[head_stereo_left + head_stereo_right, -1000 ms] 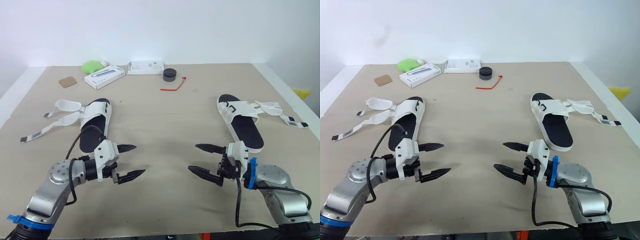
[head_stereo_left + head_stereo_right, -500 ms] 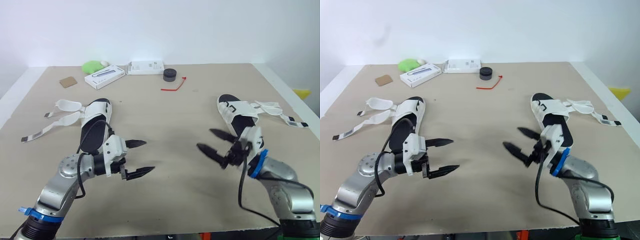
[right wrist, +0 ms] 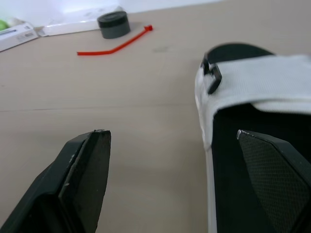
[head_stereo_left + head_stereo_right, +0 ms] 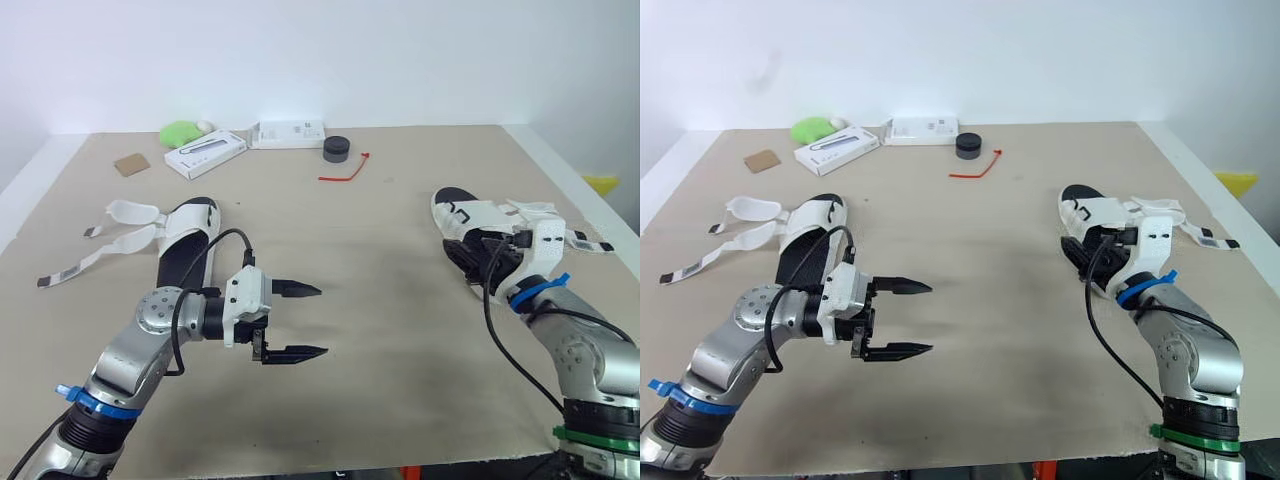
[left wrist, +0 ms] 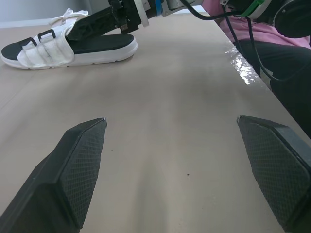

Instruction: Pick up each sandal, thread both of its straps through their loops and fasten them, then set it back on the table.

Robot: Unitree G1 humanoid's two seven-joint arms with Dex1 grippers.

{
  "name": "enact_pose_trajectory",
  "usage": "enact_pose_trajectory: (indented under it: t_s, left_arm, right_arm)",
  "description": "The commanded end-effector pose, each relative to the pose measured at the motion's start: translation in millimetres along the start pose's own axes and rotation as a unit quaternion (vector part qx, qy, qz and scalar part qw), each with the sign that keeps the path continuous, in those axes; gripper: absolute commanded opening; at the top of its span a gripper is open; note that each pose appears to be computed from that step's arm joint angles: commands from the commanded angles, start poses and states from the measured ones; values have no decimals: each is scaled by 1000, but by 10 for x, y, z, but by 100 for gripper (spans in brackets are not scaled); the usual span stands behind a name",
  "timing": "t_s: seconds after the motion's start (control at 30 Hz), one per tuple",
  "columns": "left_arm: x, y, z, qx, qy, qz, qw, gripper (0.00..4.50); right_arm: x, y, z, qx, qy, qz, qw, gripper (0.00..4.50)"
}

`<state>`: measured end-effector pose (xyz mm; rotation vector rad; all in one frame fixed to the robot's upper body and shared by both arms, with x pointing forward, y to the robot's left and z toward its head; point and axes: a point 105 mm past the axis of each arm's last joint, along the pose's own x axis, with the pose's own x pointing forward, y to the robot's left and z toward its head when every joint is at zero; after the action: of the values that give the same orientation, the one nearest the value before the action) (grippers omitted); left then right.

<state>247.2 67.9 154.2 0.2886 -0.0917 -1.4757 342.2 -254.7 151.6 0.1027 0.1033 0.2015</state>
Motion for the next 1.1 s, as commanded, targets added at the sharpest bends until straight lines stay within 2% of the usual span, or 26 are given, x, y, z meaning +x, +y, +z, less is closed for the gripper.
enact_pose_trajectory:
  t_s: [0.03,0.33,0.73,0.77,0.83,1.0,1.03,1.1]
  left_arm:
    - [4,1,85,22,-9,1,1000,444]
    - [0,17,172,17,-22,15,999,444]
    - [-16,19,140,14,-17,28,999,444]
    - [-17,20,139,14,-17,29,999,450]
    - [-21,25,130,13,-16,32,999,450]
    - [-20,36,118,13,-15,36,999,450]
    - [-19,36,117,12,-15,36,999,450]
    - [-18,40,114,12,-15,37,999,450]
  right_arm:
    - [59,-75,69,-14,-9,-24,1000,450]
    - [329,-252,96,-56,-17,-53,997,450]
    - [598,-171,40,-65,-18,-41,997,450]
    - [609,-169,29,-69,-17,-41,997,409]
    - [629,-177,26,-74,-19,-44,996,369]
    - [652,-219,41,-81,-25,-49,995,119]
    - [653,-224,44,-80,-27,-49,995,94]
    - [657,-222,49,-82,-29,-47,995,2]
